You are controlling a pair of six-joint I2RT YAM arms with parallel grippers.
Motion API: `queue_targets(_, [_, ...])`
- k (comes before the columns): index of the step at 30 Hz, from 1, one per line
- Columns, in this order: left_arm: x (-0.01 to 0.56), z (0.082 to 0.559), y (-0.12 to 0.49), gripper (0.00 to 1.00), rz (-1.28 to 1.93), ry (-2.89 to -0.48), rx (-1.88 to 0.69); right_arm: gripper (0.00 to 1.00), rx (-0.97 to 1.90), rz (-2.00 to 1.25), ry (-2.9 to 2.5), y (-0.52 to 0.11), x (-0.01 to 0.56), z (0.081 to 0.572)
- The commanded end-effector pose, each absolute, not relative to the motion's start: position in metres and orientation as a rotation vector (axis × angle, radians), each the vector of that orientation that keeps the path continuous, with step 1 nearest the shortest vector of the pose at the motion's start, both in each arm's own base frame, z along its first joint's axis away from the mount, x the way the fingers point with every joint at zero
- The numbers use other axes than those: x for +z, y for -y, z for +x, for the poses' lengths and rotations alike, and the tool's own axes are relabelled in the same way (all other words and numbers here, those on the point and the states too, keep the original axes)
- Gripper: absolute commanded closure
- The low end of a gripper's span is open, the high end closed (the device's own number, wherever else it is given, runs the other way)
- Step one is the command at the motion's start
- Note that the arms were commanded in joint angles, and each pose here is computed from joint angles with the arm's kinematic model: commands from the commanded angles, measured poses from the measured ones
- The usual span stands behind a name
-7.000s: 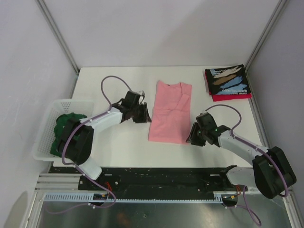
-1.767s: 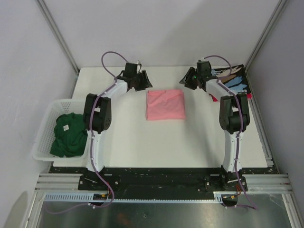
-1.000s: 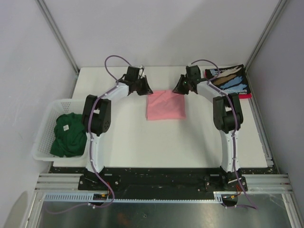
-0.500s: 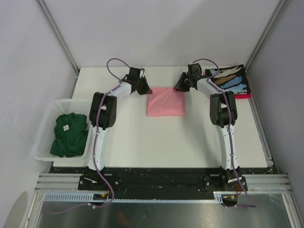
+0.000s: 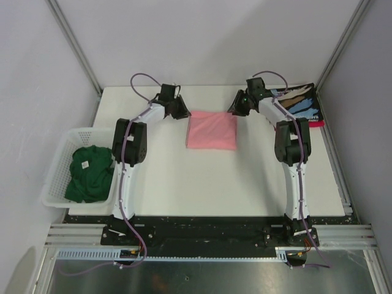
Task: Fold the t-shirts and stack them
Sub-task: Fold the long partially folded tshirt into a neat square, then put the neatly folded tshirt into the corner of the board with both arms
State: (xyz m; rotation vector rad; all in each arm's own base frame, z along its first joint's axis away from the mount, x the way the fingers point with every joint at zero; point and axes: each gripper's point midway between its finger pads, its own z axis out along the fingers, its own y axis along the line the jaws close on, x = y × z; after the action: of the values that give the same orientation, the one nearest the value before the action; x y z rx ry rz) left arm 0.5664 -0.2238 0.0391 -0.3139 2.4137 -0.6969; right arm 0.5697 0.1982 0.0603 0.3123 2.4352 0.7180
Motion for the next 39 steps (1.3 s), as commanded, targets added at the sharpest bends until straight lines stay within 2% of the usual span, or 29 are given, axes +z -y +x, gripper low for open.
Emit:
queue_targets(1, [0.105,0.573,0.21,0.72,-0.269,-2.305,-0.686,0.64,0.707,0.219,-2.351,-0.196,0.131,0.561])
queue_targets(7, [0.133,0.524,0.205,0.63,-0.268,-2.322,-0.732,0.65,0.735,0.211,-2.411,-0.203,0.111,0.536])
queue_targets(13, [0.114,0.453,0.215,0.54,-0.217,-2.442,-0.816,0.72,0.741,0.275,-2.513,-0.195,0.062,0.52])
queue_targets(18, [0.089,0.42,0.22,0.52,-0.177,-2.525,-0.816,0.78,0.703,0.367,-2.591,-0.176,0.028,0.507])
queue_targets(27, [0.062,0.402,0.235,0.52,-0.123,-2.598,-0.781,0.8,0.679,0.377,-2.589,-0.169,0.038,0.503])
queue_targets(39, [0.037,0.396,0.219,0.56,-0.171,-2.632,-0.596,0.8,0.704,0.354,-2.521,-0.17,0.081,0.507])
